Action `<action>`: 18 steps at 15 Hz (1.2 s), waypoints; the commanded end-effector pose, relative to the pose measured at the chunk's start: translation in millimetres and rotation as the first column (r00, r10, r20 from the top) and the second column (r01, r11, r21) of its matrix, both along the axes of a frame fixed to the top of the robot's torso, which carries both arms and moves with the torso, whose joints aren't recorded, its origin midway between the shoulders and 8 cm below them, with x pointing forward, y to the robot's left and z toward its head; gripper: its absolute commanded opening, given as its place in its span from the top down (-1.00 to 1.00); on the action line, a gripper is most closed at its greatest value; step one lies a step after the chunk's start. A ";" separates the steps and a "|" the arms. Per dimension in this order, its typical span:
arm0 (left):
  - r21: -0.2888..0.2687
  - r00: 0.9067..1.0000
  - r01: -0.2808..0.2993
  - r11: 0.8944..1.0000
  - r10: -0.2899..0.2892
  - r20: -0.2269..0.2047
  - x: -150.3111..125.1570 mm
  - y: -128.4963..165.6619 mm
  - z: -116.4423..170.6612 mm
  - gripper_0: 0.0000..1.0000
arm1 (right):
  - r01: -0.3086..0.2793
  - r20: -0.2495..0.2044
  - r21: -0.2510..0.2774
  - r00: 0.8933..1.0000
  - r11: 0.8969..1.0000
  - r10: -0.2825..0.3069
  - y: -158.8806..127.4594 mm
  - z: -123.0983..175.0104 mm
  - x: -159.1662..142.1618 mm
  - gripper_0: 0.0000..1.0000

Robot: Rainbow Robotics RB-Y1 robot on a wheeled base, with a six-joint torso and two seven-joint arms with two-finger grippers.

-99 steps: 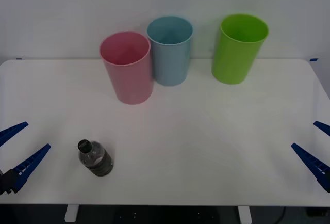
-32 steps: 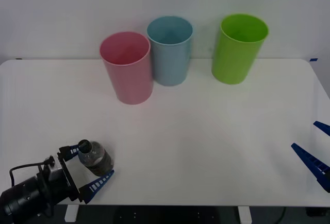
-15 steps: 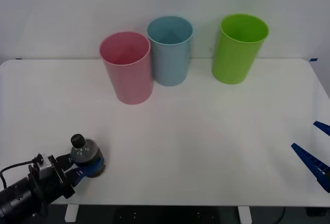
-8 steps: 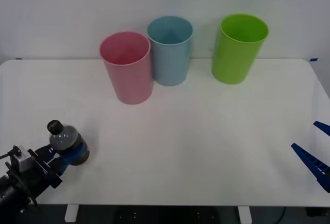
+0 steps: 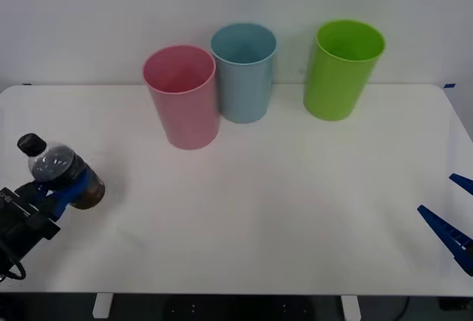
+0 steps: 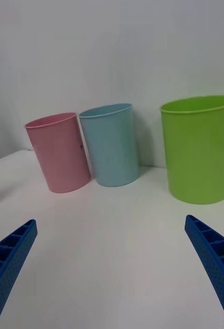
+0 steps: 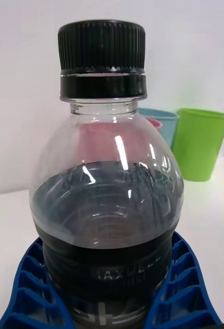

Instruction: Grasp the object on the table and drop it into the matching bin: aluminum can to the light blue bin, PET bottle to the pink bin.

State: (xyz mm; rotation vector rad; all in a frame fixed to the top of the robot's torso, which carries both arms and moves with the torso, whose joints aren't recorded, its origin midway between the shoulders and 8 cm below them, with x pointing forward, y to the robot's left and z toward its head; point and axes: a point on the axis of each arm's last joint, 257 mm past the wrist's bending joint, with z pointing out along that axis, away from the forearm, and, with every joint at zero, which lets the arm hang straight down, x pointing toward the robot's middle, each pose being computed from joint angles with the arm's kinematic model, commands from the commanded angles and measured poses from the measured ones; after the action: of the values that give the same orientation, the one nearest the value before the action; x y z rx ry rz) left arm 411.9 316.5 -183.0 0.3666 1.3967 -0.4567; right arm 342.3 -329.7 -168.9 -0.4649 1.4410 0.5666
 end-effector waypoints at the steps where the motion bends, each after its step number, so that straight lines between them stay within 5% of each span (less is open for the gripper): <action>1: -0.047 0.999 -0.019 0.999 0.020 0.029 8.8 2.6 34.0 1.00 | 0.000 0.000 0.000 1.000 1.000 0.000 0.0 0.0 0.0 -1.00; 9: -0.069 0.989 0.059 0.996 -0.049 0.142 57.6 -25.1 112.3 1.00 | 0.000 0.000 0.000 1.000 1.000 0.000 0.0 0.0 0.0 -1.00; 18: -0.072 0.986 0.077 0.994 -0.066 0.156 110.2 -61.3 161.3 1.00 | 0.000 0.000 0.000 1.000 1.000 0.000 0.0 0.0 0.0 -1.00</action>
State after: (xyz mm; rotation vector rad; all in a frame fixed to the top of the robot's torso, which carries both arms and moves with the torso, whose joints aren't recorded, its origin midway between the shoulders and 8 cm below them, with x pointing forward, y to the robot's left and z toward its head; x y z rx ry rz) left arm 518.3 259.2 -23.5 0.3789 1.2158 -0.5279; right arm 342.3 -329.7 -168.9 -0.4648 1.4410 0.5667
